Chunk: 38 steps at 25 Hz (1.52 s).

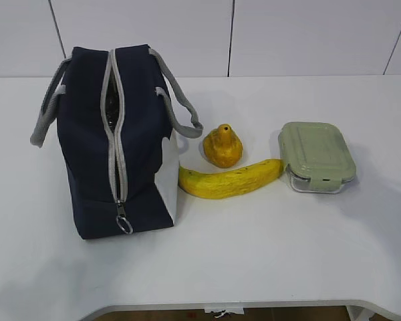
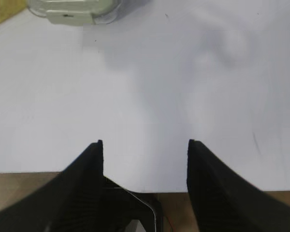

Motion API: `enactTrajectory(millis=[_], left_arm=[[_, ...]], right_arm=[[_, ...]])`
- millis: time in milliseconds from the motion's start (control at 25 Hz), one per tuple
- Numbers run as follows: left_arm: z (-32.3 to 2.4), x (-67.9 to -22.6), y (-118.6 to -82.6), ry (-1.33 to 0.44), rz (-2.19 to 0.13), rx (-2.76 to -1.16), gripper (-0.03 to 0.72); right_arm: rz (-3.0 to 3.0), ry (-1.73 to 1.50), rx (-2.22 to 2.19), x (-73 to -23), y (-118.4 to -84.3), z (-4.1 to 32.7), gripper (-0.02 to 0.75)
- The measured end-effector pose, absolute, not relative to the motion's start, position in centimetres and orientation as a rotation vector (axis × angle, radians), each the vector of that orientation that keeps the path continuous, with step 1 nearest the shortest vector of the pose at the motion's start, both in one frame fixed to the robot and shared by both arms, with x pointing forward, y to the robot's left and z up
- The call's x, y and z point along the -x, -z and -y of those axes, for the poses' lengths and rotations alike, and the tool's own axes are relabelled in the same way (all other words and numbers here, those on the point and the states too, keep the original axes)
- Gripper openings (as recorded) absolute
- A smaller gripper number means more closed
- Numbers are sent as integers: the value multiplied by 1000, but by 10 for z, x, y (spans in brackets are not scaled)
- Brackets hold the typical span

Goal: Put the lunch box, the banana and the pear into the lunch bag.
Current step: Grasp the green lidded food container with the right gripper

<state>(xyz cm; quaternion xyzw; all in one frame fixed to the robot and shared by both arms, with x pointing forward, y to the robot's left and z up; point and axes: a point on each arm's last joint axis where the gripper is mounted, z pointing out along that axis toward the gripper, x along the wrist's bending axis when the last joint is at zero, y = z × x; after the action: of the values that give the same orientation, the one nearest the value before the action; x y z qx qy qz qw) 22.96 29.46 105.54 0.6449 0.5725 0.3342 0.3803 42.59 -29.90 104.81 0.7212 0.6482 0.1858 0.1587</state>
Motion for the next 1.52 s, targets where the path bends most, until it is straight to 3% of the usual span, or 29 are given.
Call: enactTrajectory(millis=[280,600,1080,1520], left_arm=[[-295,-230,-1055,-853,-1462,-1647,240],[-295,-230,-1055,-853,-1462,-1647,240],[-295,-230,-1055,-853,-1462,-1647,240],[-295,-230,-1056,-854,-1461,-1645,240]], right_arm=[[-1742,-511,-2195,-464,-1045,335,434],[-1794,-774,-2268,-494,-1040,364,434],[-1890,-1470,-2260,-514,-996,406,434],[-1842,-1619,-2213,-558,-962,434,434]])
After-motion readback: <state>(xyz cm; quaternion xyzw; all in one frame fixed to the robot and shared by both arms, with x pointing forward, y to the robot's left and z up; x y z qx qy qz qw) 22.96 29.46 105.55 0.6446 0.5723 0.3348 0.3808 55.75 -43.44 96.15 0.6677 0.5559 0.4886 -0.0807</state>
